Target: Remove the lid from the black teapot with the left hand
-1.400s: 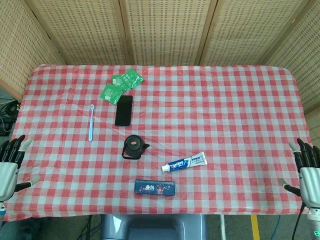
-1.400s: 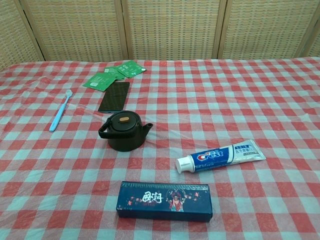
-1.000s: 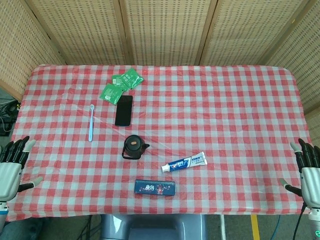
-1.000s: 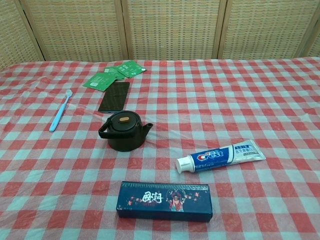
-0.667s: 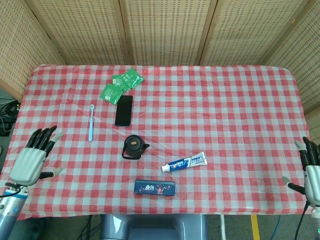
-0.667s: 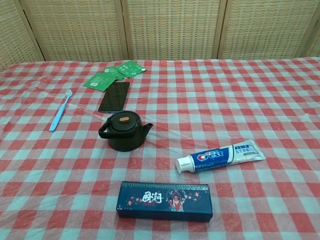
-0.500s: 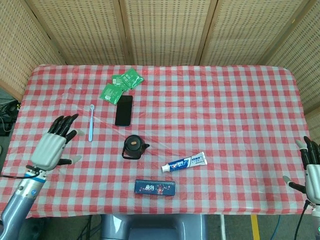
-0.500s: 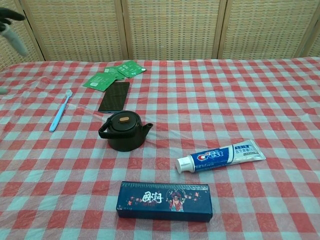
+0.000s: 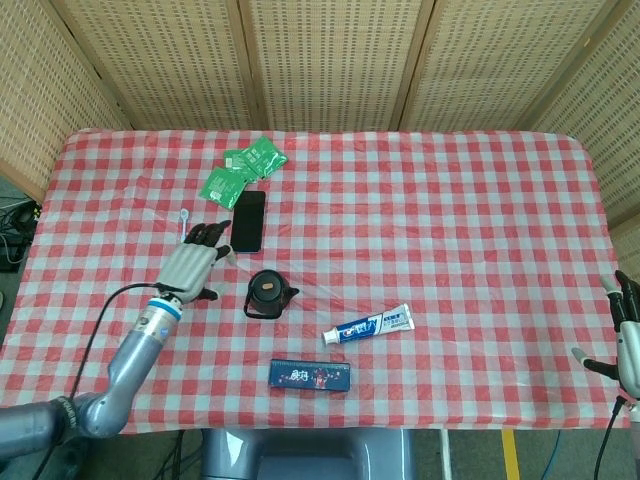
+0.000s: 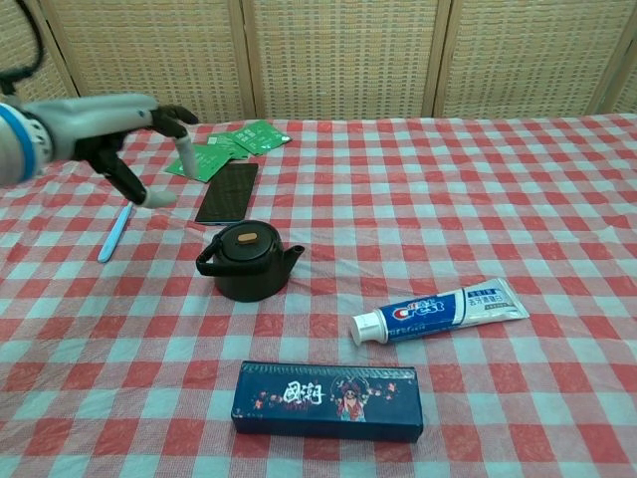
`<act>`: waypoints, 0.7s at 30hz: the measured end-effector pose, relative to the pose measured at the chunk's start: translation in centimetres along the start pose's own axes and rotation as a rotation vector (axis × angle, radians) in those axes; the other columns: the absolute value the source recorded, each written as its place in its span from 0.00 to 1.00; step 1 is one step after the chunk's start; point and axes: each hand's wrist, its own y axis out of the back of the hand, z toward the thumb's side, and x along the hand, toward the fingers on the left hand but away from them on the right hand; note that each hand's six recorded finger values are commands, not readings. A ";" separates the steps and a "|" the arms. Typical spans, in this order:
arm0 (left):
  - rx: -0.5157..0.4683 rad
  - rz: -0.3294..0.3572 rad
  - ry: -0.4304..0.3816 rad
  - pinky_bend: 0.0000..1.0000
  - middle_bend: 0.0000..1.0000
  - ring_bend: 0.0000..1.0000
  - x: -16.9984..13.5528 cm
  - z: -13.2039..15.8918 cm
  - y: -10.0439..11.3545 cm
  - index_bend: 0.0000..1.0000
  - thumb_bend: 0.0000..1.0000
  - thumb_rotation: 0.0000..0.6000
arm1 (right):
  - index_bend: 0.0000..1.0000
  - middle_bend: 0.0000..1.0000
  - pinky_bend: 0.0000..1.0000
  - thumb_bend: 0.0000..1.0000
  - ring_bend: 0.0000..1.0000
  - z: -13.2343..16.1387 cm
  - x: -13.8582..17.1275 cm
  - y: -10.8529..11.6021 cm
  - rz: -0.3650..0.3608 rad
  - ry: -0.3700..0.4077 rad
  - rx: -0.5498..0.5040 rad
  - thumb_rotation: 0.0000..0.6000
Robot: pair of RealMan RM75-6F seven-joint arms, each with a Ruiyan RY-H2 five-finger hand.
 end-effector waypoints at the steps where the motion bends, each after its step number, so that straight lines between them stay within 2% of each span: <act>1: 0.001 -0.014 -0.001 0.00 0.00 0.00 0.5 0.6 -0.5 0.42 0.32 1.00 | 0.00 0.00 0.00 0.00 0.00 0.0 -0.1 0.0 0.002 0.001 -0.003 1.00; 8: 0.021 -0.088 -0.005 0.00 0.00 0.00 2.7 3.9 -3.4 0.42 0.32 1.00 | 0.00 0.00 0.00 0.00 0.00 0.0 -0.2 0.0 0.007 0.004 -0.014 1.00; 21: 0.043 -0.088 0.018 0.00 0.00 0.00 3.3 5.1 -4.2 0.42 0.33 1.00 | 0.00 0.00 0.00 0.00 0.00 -0.3 -0.2 0.1 0.009 0.000 -0.029 1.00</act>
